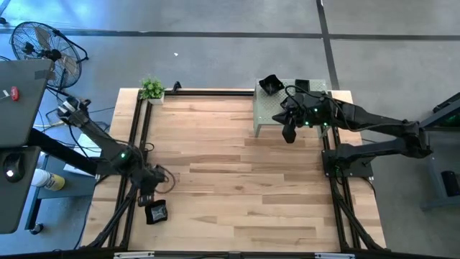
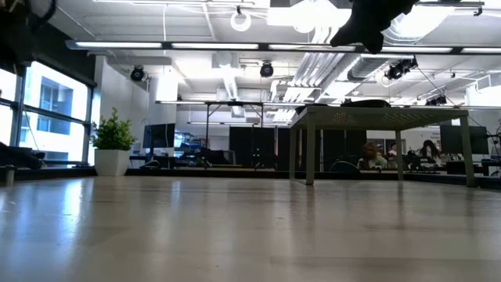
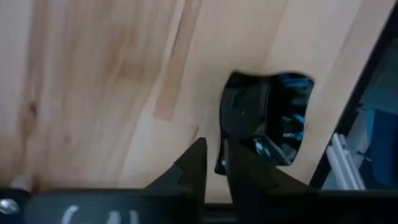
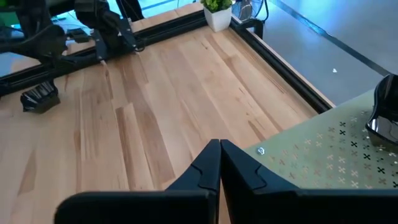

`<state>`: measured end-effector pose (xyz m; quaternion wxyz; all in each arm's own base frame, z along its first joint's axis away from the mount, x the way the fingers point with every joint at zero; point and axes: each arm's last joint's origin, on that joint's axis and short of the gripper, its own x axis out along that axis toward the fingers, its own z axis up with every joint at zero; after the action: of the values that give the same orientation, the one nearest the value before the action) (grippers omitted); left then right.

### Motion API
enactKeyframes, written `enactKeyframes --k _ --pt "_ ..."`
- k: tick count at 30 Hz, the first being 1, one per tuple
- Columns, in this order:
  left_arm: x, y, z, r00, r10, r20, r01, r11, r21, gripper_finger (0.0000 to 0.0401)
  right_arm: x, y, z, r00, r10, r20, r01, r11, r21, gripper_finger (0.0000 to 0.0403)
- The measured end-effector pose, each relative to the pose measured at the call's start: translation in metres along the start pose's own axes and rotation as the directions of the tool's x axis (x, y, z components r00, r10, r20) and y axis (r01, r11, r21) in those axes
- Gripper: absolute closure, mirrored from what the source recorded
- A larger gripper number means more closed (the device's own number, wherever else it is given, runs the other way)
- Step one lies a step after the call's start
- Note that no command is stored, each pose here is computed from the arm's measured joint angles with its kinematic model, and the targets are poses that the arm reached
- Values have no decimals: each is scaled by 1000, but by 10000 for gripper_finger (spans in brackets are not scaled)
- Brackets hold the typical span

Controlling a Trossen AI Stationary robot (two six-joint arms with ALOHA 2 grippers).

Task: Pick & Place Mini shaped plates
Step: Stack the distorted square plate on top of the distorted square plates on the shelf

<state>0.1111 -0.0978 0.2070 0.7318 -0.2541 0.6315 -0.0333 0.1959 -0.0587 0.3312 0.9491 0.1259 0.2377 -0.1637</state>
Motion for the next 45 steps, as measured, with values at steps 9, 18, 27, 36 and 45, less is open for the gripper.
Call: enactKeyframes --k 9,18,27,36,45 --pt "25 -20 -3 999 30 35 -30 1000 -1 272 0 0 2 1000 5 24 -4 1000 -2 401" --pt "55 -24 2 991 132 -5 -132 990 -49 271 0 0 5 999 -3 48 4 1000 -8 401" --pt "57 -32 4 999 47 -15 -48 998 -49 381 0 0 5 999 -8 53 9 1000 -11 401" --pt "19 -26 10 991 -94 99 112 975 -193 398 0 0 5 998 -5 55 5 1000 -11 401" --pt "-44 4 61 891 -88 446 257 906 -336 400 0 1 5 999 2 54 -2 1000 -8 401"
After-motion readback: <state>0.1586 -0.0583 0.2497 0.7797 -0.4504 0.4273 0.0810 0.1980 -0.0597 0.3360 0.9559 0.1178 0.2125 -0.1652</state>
